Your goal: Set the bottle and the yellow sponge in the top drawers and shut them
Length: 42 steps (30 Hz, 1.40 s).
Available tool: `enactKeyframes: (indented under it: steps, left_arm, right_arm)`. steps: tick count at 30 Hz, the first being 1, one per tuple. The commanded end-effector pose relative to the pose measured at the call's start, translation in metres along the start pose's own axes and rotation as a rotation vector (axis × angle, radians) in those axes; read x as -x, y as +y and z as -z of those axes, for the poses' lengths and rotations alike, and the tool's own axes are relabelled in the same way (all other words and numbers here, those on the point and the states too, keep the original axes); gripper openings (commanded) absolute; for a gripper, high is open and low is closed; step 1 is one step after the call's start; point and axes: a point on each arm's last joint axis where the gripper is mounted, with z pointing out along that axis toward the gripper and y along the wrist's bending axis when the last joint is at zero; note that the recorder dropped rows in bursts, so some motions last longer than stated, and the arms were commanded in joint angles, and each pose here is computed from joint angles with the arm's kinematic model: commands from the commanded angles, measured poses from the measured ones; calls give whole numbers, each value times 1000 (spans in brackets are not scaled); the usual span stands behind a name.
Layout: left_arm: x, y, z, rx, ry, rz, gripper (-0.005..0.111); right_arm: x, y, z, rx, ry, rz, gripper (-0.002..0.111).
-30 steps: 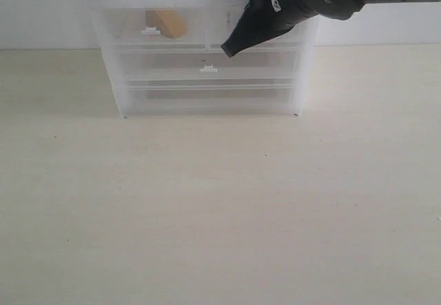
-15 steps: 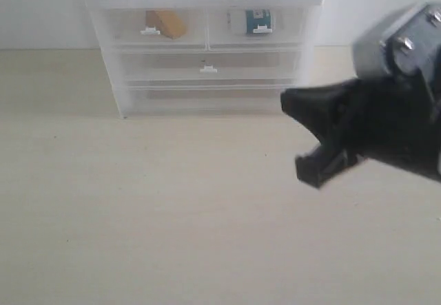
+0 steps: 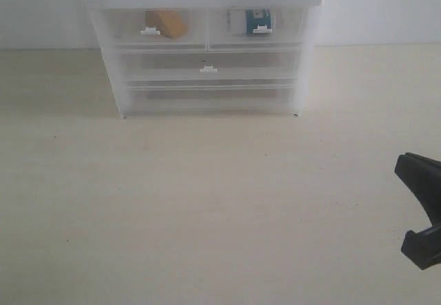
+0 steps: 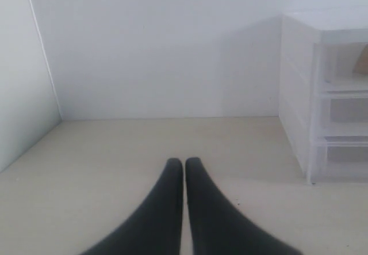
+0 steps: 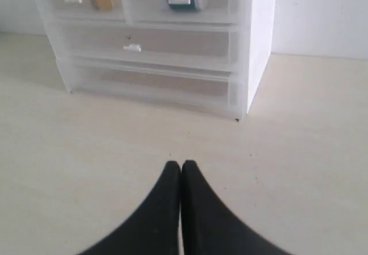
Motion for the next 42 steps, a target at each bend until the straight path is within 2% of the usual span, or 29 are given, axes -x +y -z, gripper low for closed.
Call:
enactKeyframes:
  steps: [1,8,14,19,42]
  left_arm:
    - [1,0,0,2,-9,16,4]
    - [1,0,0,2,-9,16,4]
    - [1,0,0,2,-9,16,4]
    - [1,0,0,2,-9,16,4]
    - [1,0,0,1,-5,16,4]
  right_arm:
    - [-7,-1,2,-7,56,2,0]
    - [-3,-3,7,-24,16,-6,0]
    - [6,-20,37,-231,-150,-57,0]
    - [-1,-21,55,-317,-178,-68,0]
    - [-7,-18,58,-296,-149,-92,0]
